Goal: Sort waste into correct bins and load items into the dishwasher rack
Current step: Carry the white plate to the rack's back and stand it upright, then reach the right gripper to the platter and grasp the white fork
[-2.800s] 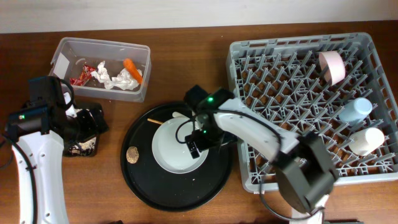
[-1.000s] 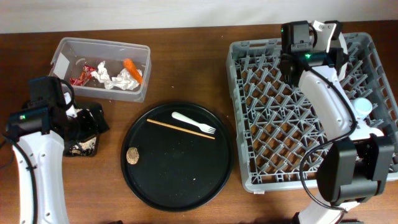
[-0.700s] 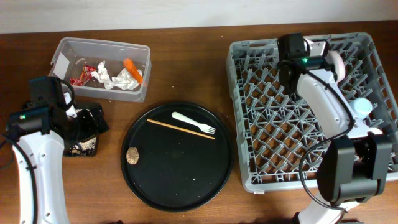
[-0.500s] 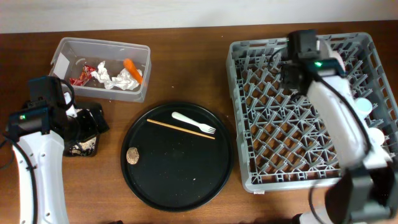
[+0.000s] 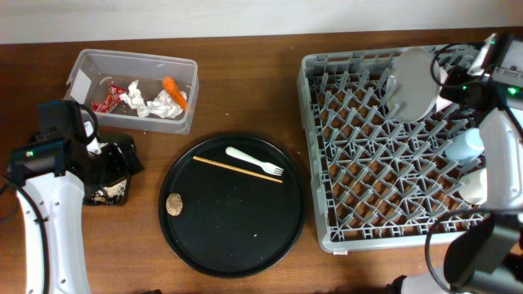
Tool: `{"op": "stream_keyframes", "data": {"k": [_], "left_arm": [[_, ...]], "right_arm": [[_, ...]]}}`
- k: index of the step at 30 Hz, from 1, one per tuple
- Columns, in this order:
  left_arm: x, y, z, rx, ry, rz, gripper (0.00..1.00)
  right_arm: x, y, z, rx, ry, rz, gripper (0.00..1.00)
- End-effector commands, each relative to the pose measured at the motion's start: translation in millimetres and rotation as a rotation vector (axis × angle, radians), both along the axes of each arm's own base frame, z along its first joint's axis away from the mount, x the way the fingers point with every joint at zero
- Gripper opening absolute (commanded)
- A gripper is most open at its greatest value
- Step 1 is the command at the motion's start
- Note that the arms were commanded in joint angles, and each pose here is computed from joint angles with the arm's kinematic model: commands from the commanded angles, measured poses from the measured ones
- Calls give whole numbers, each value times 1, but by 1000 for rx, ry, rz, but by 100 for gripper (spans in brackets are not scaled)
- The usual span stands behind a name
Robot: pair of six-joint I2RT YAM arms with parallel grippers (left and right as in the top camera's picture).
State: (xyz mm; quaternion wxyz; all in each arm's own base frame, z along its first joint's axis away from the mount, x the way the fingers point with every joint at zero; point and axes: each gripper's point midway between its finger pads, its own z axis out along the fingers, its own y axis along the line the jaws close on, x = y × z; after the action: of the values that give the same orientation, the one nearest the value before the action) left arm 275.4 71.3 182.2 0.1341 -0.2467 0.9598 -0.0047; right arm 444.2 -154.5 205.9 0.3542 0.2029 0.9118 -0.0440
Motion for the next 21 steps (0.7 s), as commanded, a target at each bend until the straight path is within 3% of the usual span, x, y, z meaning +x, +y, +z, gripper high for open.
{"op": "stream_keyframes", "data": {"k": [1, 4, 10, 16, 21], "left_arm": [[-2, -1, 1, -11, -6, 11, 99], [-2, -1, 1, -11, -7, 11, 99], [-2, -1, 1, -11, -6, 11, 99], [-2, -1, 1, -11, -6, 11, 99], [-2, -1, 2, -10, -9, 11, 99]], "right_arm": [[21, 54, -24, 184, -19, 300, 4], [11, 98, -19, 312, -46, 540, 4], [-20, 136, -19, 461, -7, 722, 5], [-48, 148, -12, 489, 48, 772, 21], [-91, 153, 11, 457, 133, 726, 37]]}}
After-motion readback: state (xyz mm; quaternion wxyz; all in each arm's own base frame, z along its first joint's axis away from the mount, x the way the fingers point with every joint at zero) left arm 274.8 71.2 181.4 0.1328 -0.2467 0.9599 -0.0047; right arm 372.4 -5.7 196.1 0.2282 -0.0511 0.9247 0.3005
